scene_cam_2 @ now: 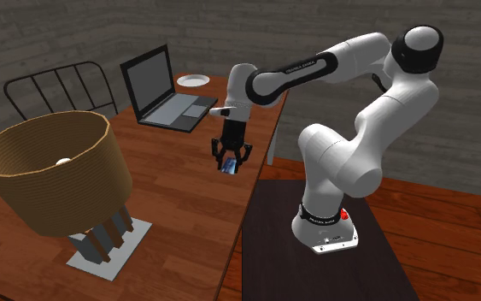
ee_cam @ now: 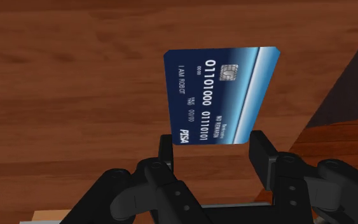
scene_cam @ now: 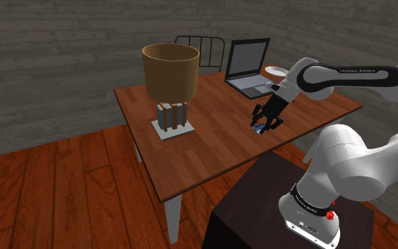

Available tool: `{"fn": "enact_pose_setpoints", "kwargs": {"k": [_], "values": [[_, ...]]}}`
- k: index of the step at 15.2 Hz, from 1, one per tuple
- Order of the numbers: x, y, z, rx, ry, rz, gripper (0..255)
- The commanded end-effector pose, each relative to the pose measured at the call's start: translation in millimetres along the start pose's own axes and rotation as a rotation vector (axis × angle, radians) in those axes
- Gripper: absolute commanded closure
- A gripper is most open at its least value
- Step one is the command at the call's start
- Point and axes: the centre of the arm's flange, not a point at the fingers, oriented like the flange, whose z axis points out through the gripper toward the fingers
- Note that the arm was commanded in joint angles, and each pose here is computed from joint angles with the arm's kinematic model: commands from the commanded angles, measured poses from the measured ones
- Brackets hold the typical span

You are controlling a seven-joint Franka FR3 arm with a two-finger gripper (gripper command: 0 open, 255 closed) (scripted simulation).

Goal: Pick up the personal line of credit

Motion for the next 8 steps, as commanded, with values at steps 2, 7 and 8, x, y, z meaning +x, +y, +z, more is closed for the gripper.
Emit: {"fn": "enact_pose_setpoints", "kwargs": {"k": [2, 7, 8], "values": [[9.4, -0.4, -12.6, 0.0, 0.0, 0.0, 255], [23.9, -0.3, -34.6, 0.0, 0.0, 0.0, 255], [26.8, -0.3, -39.0, 0.0, 0.0, 0.0, 255]]}}
